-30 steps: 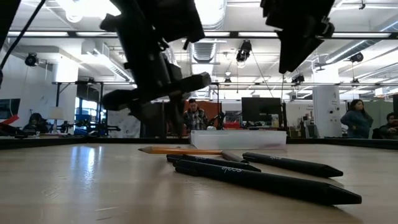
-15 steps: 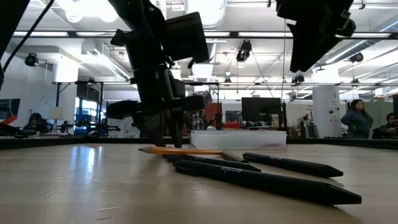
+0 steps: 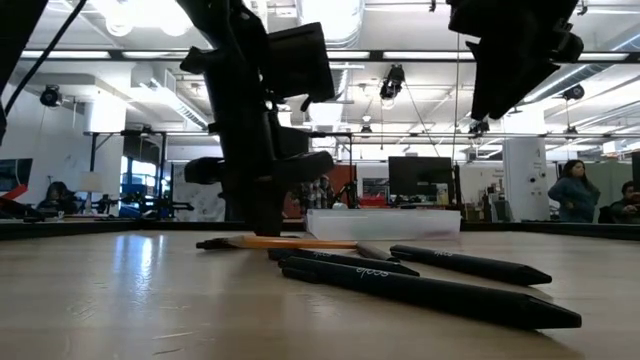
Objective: Pick & place school supplies into a supply box
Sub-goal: Put the black ballpen into the gray supply box
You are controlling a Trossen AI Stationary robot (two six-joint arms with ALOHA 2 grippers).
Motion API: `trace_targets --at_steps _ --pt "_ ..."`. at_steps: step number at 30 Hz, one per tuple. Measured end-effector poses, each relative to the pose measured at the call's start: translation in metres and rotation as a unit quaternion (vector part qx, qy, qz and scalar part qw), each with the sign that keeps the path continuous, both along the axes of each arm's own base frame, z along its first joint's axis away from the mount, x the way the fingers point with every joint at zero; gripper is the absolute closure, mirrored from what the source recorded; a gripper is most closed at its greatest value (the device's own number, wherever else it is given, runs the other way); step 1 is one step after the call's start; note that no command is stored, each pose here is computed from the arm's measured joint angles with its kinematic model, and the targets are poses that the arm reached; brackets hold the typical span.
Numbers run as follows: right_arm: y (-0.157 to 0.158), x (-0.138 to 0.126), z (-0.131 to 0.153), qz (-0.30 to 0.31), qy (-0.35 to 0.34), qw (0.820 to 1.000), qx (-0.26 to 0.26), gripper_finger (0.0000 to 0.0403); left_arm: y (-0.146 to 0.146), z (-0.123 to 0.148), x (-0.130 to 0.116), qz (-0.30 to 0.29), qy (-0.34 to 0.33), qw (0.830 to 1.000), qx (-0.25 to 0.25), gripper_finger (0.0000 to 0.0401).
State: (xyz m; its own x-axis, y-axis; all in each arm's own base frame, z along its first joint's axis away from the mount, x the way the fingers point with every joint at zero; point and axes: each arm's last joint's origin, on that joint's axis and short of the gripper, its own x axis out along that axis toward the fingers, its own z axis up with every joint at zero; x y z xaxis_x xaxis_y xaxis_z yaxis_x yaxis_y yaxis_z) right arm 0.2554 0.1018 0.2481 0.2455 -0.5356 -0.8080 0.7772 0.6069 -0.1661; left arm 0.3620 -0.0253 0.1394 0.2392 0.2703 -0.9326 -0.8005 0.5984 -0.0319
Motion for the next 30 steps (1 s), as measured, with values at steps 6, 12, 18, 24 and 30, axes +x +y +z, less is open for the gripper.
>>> trace_targets --at_steps 6,12,18,24,30 --pt "0.014 -0.009 0.003 -0.007 -0.026 1.0 0.011 0.0209 0.009 0.04 0.005 -0.062 0.005 0.998 0.014 0.0389" --pt "0.016 -0.021 0.004 -0.032 -0.014 0.999 -0.005 0.0209 0.022 0.116 0.03 -0.144 -0.059 0.978 0.137 0.0391" --pt "0.015 -0.023 0.006 -0.022 -0.001 1.0 -0.008 0.0209 0.063 0.136 0.077 -0.237 -0.043 0.949 0.206 0.0391" --pt "0.025 -0.029 0.011 -0.025 -0.01 0.999 0.024 0.0209 0.105 0.117 0.113 -0.278 -0.009 0.935 0.218 0.0377" --pt "0.044 -0.039 0.012 -0.022 -0.021 0.998 0.053 0.0209 0.115 0.102 0.126 -0.287 0.007 0.935 0.21 0.0328"
